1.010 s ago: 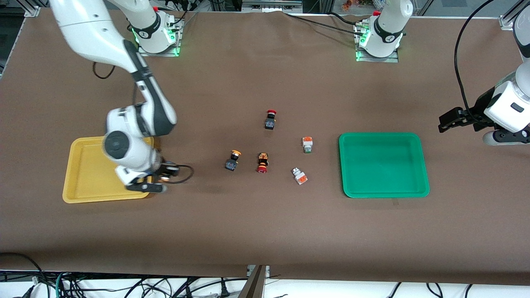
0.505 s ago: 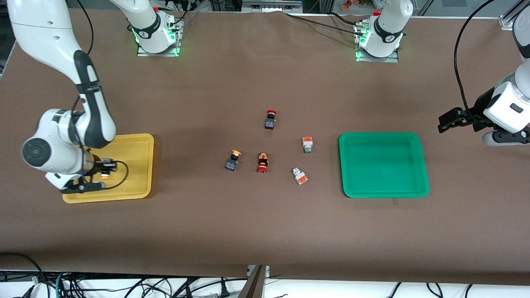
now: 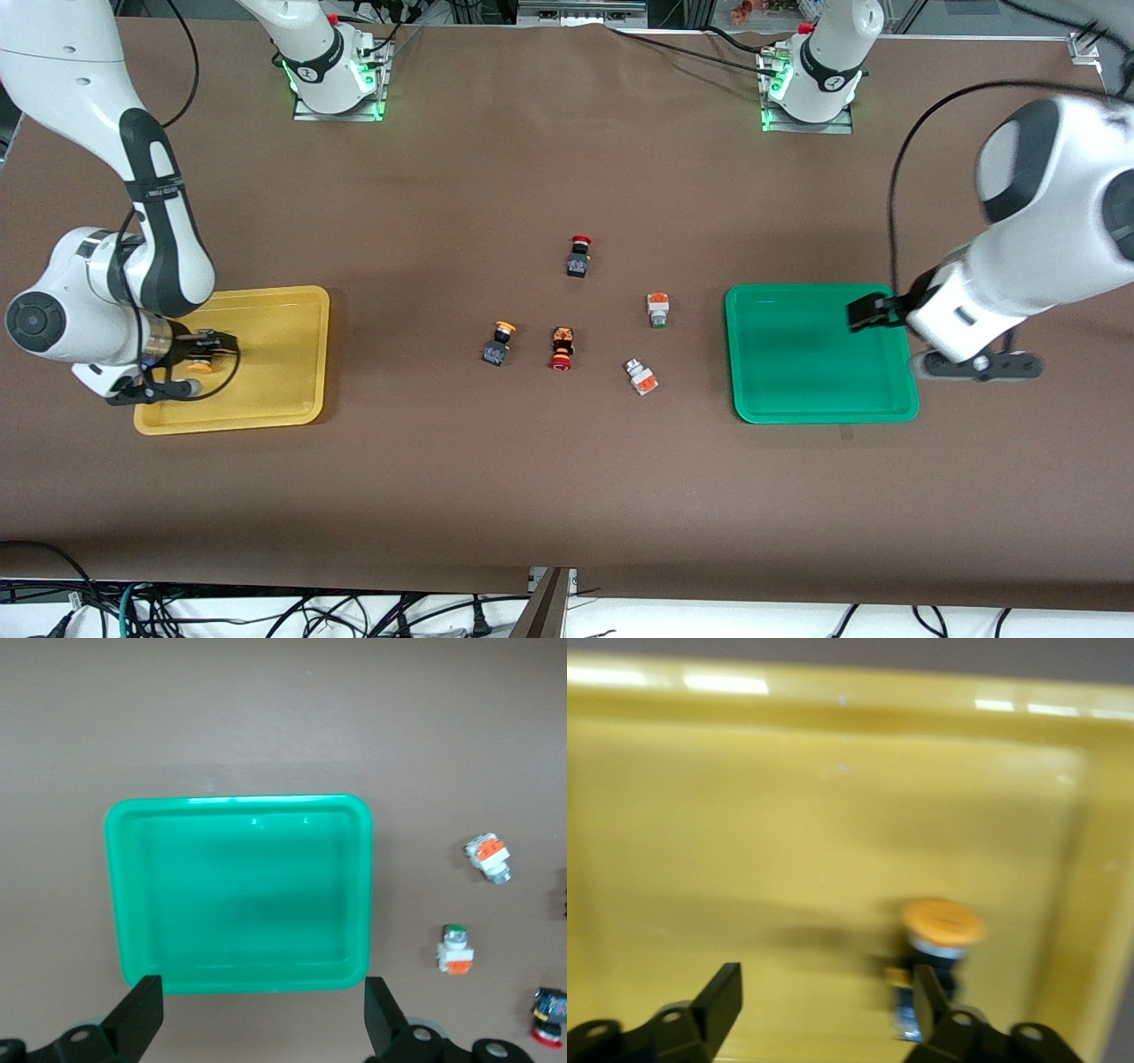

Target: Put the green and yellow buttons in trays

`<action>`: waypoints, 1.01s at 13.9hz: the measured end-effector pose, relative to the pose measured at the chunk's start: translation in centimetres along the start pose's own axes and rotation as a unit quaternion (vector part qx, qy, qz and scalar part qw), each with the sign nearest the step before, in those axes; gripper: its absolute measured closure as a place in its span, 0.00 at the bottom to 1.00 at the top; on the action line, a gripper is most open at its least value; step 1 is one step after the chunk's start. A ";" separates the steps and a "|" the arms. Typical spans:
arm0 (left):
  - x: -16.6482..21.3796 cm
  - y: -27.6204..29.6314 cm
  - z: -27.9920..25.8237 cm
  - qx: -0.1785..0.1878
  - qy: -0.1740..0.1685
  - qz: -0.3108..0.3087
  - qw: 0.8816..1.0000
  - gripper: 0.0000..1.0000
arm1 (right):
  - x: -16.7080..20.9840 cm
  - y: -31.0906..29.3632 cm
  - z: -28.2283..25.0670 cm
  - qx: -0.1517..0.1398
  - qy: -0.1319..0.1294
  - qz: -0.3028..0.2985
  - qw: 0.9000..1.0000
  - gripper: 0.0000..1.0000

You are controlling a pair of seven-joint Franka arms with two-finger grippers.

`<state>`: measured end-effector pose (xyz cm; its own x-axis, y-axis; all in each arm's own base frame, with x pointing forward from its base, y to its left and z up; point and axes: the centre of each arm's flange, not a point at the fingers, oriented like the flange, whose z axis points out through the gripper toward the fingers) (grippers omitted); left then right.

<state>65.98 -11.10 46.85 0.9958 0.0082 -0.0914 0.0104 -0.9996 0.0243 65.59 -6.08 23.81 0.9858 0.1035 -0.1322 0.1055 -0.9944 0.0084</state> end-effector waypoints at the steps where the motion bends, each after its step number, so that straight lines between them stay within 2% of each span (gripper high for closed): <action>1: 0.6 0.9 1.6 -0.001 -0.006 -0.001 1.000 0.00 | 0.8 -3.6 -1.2 0.013 0.007 0.018 1.000 0.00; 4: 1.0 2.8 4.6 0.001 -0.028 0.005 1.000 0.00 | 1.7 -14.0 -3.2 0.044 0.015 0.058 0.997 0.00; 6: 0.0 6.3 6.6 0.010 -0.047 -0.015 0.999 0.00 | 1.6 -19.5 -3.4 0.049 0.020 0.087 0.995 0.00; 8: -1.3 9.9 9.5 0.019 -0.064 -0.023 0.997 0.00 | 1.4 -25.4 -3.4 0.054 0.042 0.114 0.991 0.00; 10: -2.2 12.2 13.9 0.006 -0.073 -0.026 0.997 0.00 | 0.8 -31.7 -2.6 0.068 0.069 0.140 0.985 0.00; 14: -5.3 14.9 22.3 -0.002 -0.076 -0.058 0.995 0.00 | -0.5 -40.1 1.0 0.104 0.106 0.199 0.969 0.00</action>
<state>58.86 -26.63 25.51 0.9626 0.1192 -0.2431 0.1250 -0.9921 0.0084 60.77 33.75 22.55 0.9498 -0.3093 0.0464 -0.2960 -0.9368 -0.1868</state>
